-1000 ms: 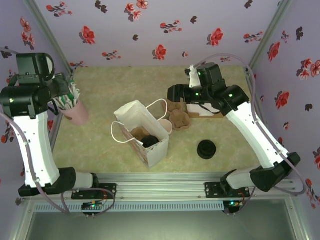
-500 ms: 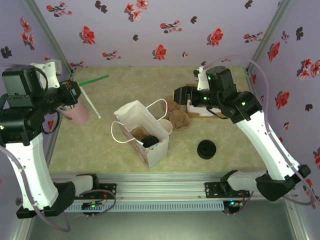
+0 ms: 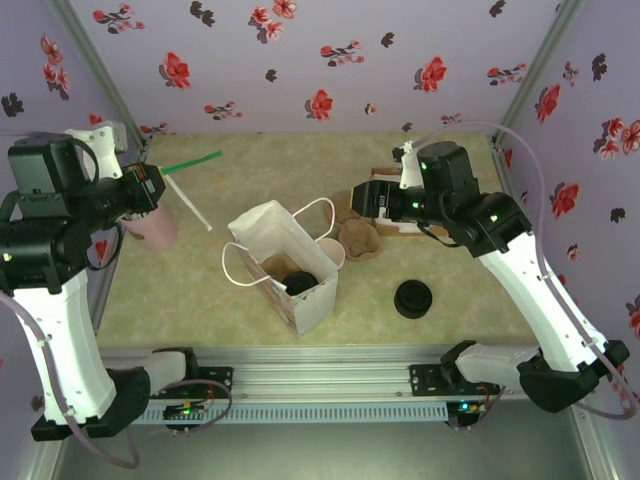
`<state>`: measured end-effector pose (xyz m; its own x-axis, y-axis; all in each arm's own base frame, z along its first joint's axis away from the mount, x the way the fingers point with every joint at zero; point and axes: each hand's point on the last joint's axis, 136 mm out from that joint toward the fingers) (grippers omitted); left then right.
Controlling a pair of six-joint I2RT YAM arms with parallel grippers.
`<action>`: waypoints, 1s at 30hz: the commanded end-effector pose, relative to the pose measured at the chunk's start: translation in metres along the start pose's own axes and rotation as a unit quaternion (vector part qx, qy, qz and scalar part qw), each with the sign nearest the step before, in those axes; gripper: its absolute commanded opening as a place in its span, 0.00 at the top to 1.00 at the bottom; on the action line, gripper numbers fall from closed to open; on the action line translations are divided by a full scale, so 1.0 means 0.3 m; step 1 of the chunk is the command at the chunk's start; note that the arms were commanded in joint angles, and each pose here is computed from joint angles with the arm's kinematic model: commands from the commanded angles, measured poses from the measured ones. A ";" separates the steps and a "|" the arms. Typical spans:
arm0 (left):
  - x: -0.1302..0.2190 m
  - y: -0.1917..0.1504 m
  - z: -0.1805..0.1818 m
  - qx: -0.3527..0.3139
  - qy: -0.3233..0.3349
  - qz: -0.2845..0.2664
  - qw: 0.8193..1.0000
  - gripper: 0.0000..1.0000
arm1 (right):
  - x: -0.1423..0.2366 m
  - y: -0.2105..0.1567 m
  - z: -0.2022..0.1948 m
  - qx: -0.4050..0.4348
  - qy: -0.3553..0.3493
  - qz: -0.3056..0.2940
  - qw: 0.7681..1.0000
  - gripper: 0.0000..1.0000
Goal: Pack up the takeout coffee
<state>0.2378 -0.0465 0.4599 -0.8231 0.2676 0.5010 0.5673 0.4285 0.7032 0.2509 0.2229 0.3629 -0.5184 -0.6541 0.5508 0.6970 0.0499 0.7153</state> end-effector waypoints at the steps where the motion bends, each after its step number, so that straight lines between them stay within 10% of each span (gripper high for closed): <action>1: -0.032 0.076 0.092 -0.027 0.086 -0.036 0.995 1.00 | 0.013 -0.014 -0.002 0.000 -0.004 -0.001 1.000 0.22; 22: -0.289 0.382 0.306 -0.057 0.206 -0.096 0.972 1.00 | -0.121 -0.013 -0.062 0.037 0.006 0.031 0.999 0.19; 30: -0.280 0.341 0.158 -0.036 0.094 -0.062 0.993 1.00 | -0.138 0.145 0.039 0.090 0.075 -0.038 0.992 0.20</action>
<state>0.3696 0.0373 0.4444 -0.8421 -0.0704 0.5347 0.4763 0.3678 0.7986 0.2897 0.2446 0.3316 -0.4551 -0.6806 0.5741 0.6841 0.1454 0.7147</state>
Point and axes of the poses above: each hand's point on the last joint's axis, 136 mm out from that joint toward the fingers, its own x axis back along the fingers, its own z axis along the line the jaws close on, y = z × x, and after that the axes turned 11 degrees about x, right-handed
